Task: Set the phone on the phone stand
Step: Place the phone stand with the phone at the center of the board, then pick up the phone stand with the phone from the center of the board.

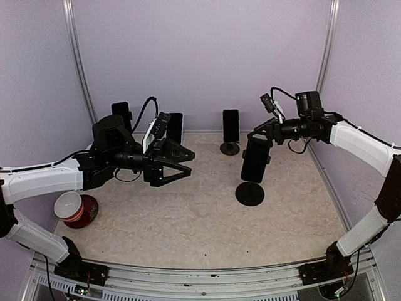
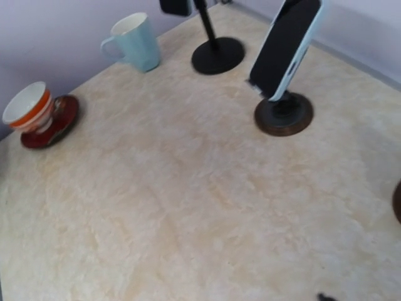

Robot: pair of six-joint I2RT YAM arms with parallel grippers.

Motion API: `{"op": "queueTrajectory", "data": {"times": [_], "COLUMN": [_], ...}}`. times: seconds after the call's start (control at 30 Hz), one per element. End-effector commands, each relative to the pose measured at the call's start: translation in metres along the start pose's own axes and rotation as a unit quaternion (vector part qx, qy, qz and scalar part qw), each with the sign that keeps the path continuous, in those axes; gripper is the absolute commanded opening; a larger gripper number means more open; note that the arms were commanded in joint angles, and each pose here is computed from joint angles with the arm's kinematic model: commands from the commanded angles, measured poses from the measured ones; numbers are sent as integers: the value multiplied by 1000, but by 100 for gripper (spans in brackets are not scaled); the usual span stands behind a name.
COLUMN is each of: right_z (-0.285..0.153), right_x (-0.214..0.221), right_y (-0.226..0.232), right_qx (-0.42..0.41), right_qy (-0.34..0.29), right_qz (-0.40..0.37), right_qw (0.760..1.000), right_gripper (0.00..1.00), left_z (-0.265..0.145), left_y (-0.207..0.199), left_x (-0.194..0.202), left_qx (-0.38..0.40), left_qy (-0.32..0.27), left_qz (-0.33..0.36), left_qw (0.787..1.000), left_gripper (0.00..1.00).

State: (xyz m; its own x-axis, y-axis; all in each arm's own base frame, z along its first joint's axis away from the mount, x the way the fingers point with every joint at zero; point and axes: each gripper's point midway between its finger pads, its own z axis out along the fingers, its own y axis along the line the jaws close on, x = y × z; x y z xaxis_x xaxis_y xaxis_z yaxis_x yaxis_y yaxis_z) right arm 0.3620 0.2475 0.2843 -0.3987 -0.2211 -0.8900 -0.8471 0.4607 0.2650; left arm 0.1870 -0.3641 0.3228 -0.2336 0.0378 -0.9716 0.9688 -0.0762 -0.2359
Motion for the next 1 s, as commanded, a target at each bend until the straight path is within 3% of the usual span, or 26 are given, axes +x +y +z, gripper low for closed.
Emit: {"op": "queueTrajectory", "data": {"times": [0.0,0.17,0.4,0.7,0.97], "right_z": [-14,-25,-53,-40,-32], "right_x": [-6,-14,-25,-22,-7], "right_y": [2,-5,-7,7,6], "right_qx": [42,139,285,350,438], "right_qy": [-6,-17,-68,-73,-54], "right_qz": [20,70,134,164,210], "right_qw": [999,988,947,919,873], "right_gripper": [82,100,100,100,100], "left_z": [-5,-6,-7,-8,-9], "left_y": [-6,-5,-5,-4,-4], "left_x": [-18,-18,-19,-20,-21], "left_qx": [2,0,-2,-6,-8], "left_qy": [-19,-20,-22,-23,-24], "left_qz": [30,29,29,31,33], "left_qw": [999,999,999,999,999], "left_gripper": [84,84,85,85,86]}}
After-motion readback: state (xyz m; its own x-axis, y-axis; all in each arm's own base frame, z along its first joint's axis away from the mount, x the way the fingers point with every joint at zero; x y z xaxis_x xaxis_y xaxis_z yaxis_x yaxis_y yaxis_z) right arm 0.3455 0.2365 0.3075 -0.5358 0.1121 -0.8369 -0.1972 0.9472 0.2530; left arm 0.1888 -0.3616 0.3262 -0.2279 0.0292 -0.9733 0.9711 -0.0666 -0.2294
